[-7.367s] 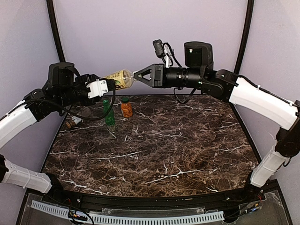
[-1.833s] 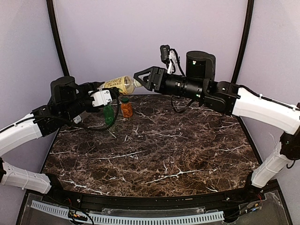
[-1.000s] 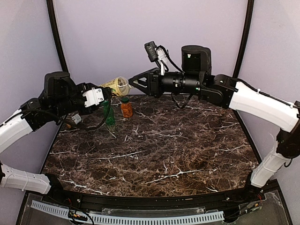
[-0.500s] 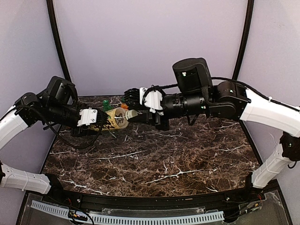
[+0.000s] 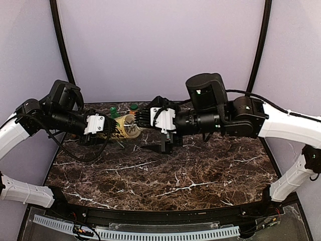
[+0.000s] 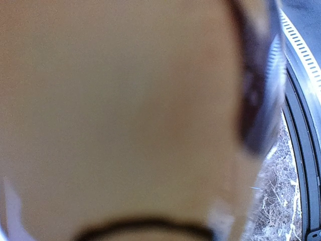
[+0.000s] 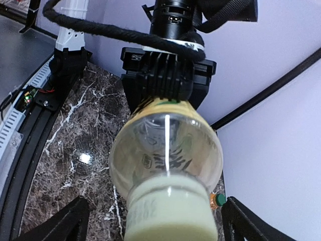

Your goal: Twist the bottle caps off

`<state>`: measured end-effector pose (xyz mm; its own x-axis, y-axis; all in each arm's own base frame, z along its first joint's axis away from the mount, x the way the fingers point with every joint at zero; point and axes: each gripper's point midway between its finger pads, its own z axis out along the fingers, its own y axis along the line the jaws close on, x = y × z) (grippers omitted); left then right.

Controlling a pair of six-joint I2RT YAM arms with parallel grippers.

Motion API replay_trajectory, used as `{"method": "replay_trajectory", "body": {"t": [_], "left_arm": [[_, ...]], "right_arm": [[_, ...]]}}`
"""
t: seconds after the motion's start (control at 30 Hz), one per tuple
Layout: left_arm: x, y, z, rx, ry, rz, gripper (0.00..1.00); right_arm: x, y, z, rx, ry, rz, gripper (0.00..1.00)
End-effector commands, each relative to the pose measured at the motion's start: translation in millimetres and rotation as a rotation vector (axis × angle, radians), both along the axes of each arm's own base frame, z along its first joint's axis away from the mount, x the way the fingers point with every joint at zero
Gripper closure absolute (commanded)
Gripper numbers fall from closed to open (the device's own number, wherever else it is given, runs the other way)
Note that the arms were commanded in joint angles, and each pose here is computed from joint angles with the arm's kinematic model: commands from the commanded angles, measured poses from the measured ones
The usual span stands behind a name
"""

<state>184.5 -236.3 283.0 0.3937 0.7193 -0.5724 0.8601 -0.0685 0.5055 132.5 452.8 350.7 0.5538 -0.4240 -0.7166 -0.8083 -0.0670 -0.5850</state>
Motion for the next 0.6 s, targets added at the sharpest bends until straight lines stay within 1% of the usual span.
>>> {"method": "replay_trajectory", "body": {"t": [0.0, 0.03, 0.13, 0.2, 0.23, 0.27, 0.3, 0.33, 0.37, 0.4, 0.43, 0.5, 0.57], "left_arm": [[0, -1, 8, -0.031, -0.041, -0.008, 0.85], [1, -2, 9, -0.035, -0.048, -0.006, 0.86], [11, -3, 13, -0.049, -0.079, 0.032, 0.85], [25, -2, 20, -0.073, -0.133, 0.091, 0.85], [39, -1, 30, -0.093, -0.195, 0.145, 0.85], [45, 1, 31, -0.099, -0.218, 0.18, 0.85], [62, 5, 38, -0.111, -0.29, 0.252, 0.84], [69, 9, 43, -0.113, -0.331, 0.284, 0.84], [82, 14, 56, -0.133, -0.409, 0.353, 0.84], [88, 18, 54, -0.118, -0.443, 0.375, 0.84], [98, 22, 62, -0.13, -0.502, 0.427, 0.84], [108, 29, 71, -0.133, -0.588, 0.481, 0.84], [114, 33, 76, -0.107, -0.668, 0.498, 0.85]], "right_arm": [[-6, -26, 66, 0.282, 0.029, -0.054, 0.01], [-6, -32, 74, 0.324, 0.042, -0.065, 0.01], [-5, -46, 74, 0.357, 0.111, -0.101, 0.01], [-2, -56, 69, 0.369, 0.176, -0.144, 0.01], [0, -61, 66, 0.378, 0.226, -0.164, 0.01], [5, -67, 66, 0.396, 0.287, -0.183, 0.01], [11, -72, 68, 0.423, 0.357, -0.209, 0.01], [20, -76, 72, 0.462, 0.444, -0.238, 0.01], [32, -79, 78, 0.509, 0.535, -0.284, 0.01], [45, -80, 83, 0.559, 0.636, -0.34, 0.02], [56, -80, 87, 0.601, 0.722, -0.392, 0.03], [73, -77, 92, 0.661, 0.843, -0.465, 0.07], [87, -65, 86, 0.686, 0.963, -0.519, 0.13]]}}
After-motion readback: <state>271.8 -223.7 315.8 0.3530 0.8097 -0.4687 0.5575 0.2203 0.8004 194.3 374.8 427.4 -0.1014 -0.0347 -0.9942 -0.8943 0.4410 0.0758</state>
